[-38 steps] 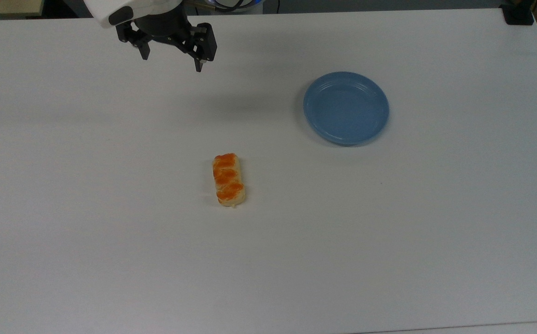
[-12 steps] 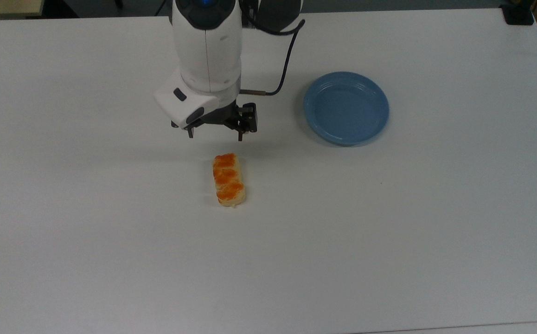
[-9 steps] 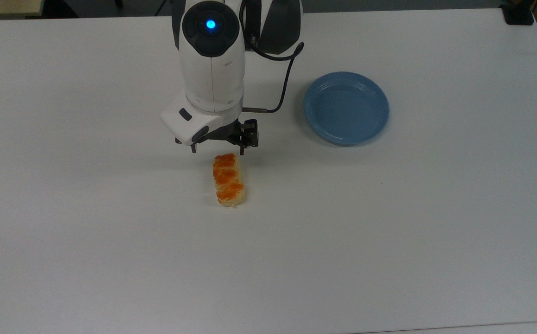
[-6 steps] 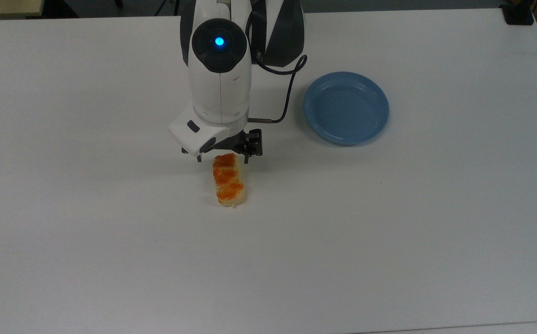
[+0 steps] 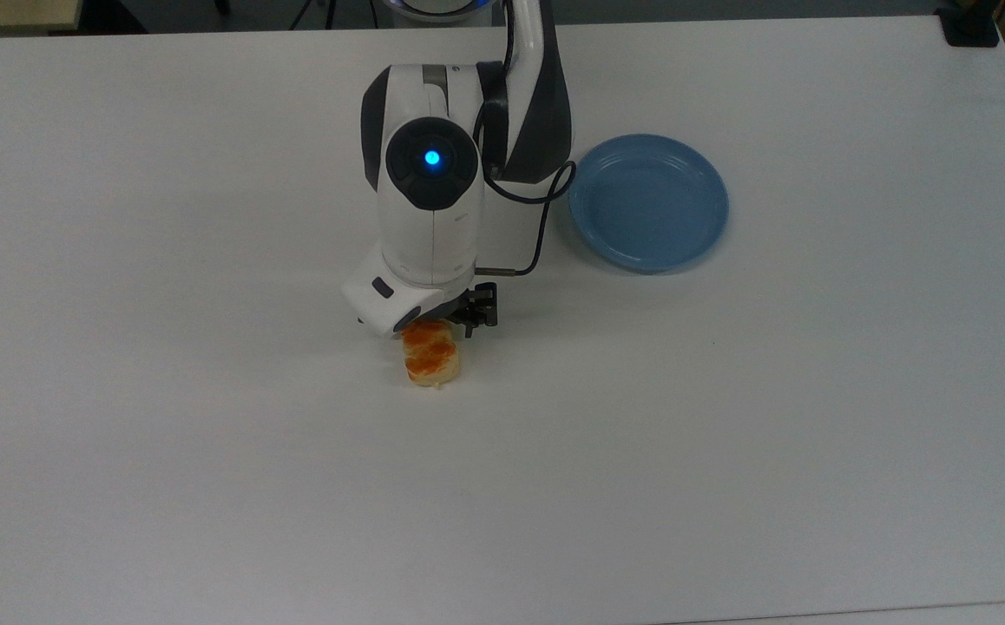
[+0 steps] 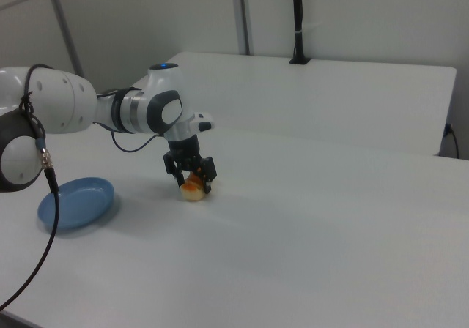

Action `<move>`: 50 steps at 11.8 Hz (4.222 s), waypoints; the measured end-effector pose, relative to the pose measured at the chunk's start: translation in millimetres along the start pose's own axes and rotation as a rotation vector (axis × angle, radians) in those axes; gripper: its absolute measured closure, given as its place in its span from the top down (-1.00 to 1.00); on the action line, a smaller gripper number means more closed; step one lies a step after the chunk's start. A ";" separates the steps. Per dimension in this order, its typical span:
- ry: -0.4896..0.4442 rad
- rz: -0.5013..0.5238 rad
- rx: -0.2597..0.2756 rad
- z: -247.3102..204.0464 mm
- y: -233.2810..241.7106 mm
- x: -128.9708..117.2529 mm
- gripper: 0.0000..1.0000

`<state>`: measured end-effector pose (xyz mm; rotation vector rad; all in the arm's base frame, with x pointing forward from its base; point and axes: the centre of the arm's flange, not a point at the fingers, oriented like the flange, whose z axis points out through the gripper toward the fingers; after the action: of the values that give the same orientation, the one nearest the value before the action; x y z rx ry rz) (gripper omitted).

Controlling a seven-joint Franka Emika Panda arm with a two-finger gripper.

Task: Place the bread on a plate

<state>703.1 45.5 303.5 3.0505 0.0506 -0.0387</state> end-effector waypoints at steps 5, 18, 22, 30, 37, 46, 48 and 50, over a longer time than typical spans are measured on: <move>0.019 0.001 0.000 -7.3 0.6 4.9 -0.37; 0.057 -0.054 0.120 -239.7 -182.2 -91.3 -0.30; -0.016 -0.095 0.088 -197.5 -246.5 -108.1 -0.30; -0.179 -0.128 -0.012 -40.6 -308.7 -131.7 0.31; -0.134 -0.022 0.005 -73.5 -271.0 -114.0 1.00; -0.057 0.185 0.000 -233.8 -44.2 -103.6 1.00; -0.058 0.177 -0.003 -231.7 1.4 -98.6 1.00; -0.055 0.201 0.004 -232.3 51.4 -96.4 1.00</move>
<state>614.0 12.4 542.0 3.0389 -0.2594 -0.1085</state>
